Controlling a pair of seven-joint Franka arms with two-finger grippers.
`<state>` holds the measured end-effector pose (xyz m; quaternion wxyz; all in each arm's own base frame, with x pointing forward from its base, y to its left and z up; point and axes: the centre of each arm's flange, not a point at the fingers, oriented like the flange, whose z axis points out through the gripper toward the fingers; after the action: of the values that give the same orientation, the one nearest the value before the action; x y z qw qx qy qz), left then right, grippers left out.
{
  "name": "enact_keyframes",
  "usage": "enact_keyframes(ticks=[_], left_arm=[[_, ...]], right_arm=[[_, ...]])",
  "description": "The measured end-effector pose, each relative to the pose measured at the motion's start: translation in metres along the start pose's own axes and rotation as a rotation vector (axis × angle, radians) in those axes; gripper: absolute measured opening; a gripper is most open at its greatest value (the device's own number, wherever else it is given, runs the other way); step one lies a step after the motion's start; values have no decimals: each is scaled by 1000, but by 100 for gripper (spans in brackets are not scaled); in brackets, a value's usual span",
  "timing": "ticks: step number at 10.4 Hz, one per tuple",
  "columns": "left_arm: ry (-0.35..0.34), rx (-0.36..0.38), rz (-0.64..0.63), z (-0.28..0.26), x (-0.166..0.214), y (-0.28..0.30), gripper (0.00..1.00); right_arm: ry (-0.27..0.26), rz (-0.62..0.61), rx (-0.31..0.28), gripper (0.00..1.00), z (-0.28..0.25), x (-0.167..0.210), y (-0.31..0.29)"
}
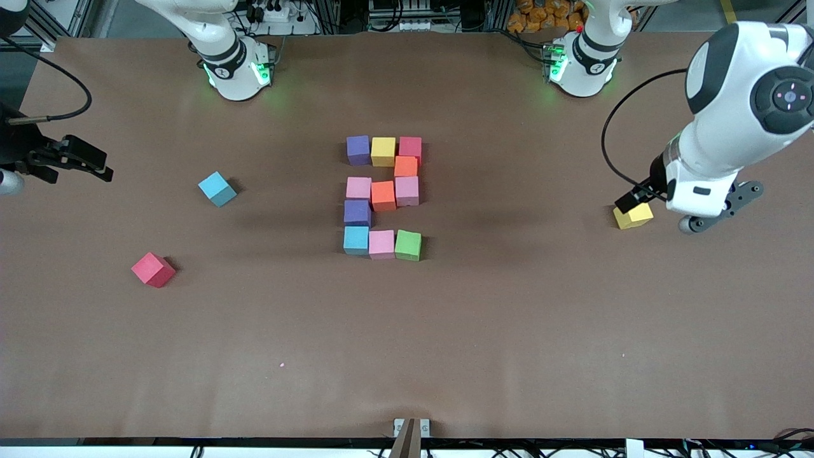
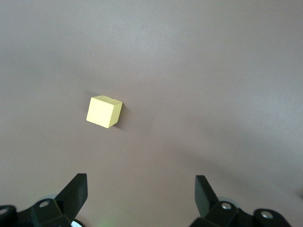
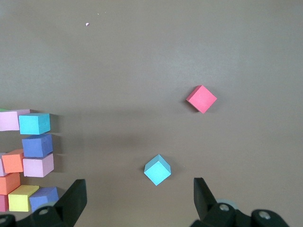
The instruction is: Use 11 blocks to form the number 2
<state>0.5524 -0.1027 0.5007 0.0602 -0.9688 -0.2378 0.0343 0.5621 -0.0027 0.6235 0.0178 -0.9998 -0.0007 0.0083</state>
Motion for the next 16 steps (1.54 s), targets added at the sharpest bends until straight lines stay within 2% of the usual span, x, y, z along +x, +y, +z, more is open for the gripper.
enact_keyframes(ticks=[2, 5, 8, 11, 16], left_arm=[[34, -37, 75, -10, -3, -1, 100], [104, -124, 268, -61, 0, -3, 100], [105, -120, 407, -102, -5, -13, 100], [95, -115, 487, -140, -13, -27, 100], [86, -167, 477, -149, -12, -32, 100]], right_arm=[[0, 0, 0, 100, 0, 0, 0], [0, 0, 0, 100, 0, 0, 0], [0, 0, 0, 100, 0, 0, 0], [0, 0, 0, 100, 0, 0, 0], [-7, 0, 0, 100, 3, 0, 0]])
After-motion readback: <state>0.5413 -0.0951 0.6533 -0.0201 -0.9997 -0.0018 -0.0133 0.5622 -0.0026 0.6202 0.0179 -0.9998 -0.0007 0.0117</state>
